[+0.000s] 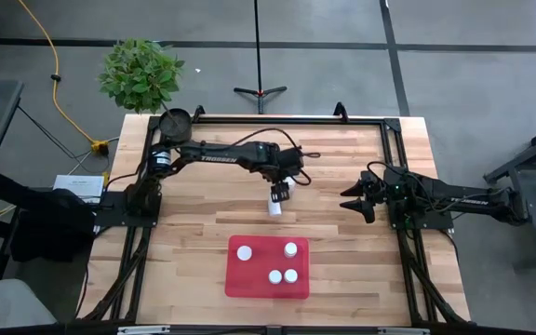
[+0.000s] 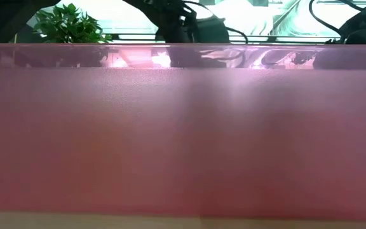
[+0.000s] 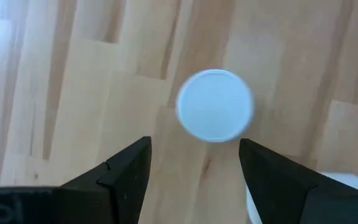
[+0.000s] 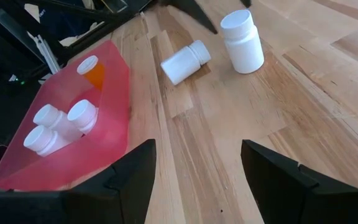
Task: Pick and place pill bottles into a basket
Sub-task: Put the bottom white pill bottle into the red bin
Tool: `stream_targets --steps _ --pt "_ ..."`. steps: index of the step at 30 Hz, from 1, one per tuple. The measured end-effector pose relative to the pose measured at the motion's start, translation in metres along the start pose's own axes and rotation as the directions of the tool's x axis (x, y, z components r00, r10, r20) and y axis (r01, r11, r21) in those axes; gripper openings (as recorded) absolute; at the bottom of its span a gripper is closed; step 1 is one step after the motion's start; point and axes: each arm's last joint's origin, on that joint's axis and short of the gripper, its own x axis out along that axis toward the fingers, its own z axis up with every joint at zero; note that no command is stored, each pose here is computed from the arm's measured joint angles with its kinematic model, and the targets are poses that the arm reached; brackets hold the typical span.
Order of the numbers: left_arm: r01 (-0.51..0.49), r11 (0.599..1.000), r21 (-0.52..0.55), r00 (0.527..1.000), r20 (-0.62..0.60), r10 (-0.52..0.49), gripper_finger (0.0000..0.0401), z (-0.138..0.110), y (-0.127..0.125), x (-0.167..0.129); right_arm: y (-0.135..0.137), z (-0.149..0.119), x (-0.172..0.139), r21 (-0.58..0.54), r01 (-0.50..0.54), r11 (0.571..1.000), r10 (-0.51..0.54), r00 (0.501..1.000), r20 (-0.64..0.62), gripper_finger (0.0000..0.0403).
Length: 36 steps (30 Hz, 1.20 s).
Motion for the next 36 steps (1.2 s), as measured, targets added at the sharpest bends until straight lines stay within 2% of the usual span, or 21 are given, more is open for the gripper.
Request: stream_targets --steps 3,6,10,17,36 --pt "0.035 0.999 -0.02 0.999 0.0 -0.035 0.0276 -0.0002 0.0075 0.0009 0.0 0.0 0.0 -0.011 0.0 1.0 0.0 1.0 0.0 0.0226" --pt "0.11 0.993 -0.032 0.994 0.003 -0.11 0.0276 -0.0003 0.0114 0.0014 0.0001 0.0 0.0 -0.018 -0.001 1.0 0.001 1.0 0.0 0.0226" --pt "0.173 0.985 -0.007 0.985 0.009 -0.173 0.0276 0.0 0.0099 0.0012 0.0 0.0 0.0 -0.019 -0.001 1.0 0.001 1.0 0.0 0.0226" --pt "0.137 0.991 0.005 0.99 0.02 -0.137 0.0276 0.0012 0.0109 0.0011 0.0 0.0 0.0 -0.029 -0.001 1.0 0.001 1.0 0.0 0.0226" --pt "0.14 0.99 -0.004 0.988 0.059 -0.14 0.0276 0.0049 0.0108 0.0008 0.0001 -0.0002 0.0 -0.029 -0.004 1.0 0.004 1.0 -0.002 0.0226"
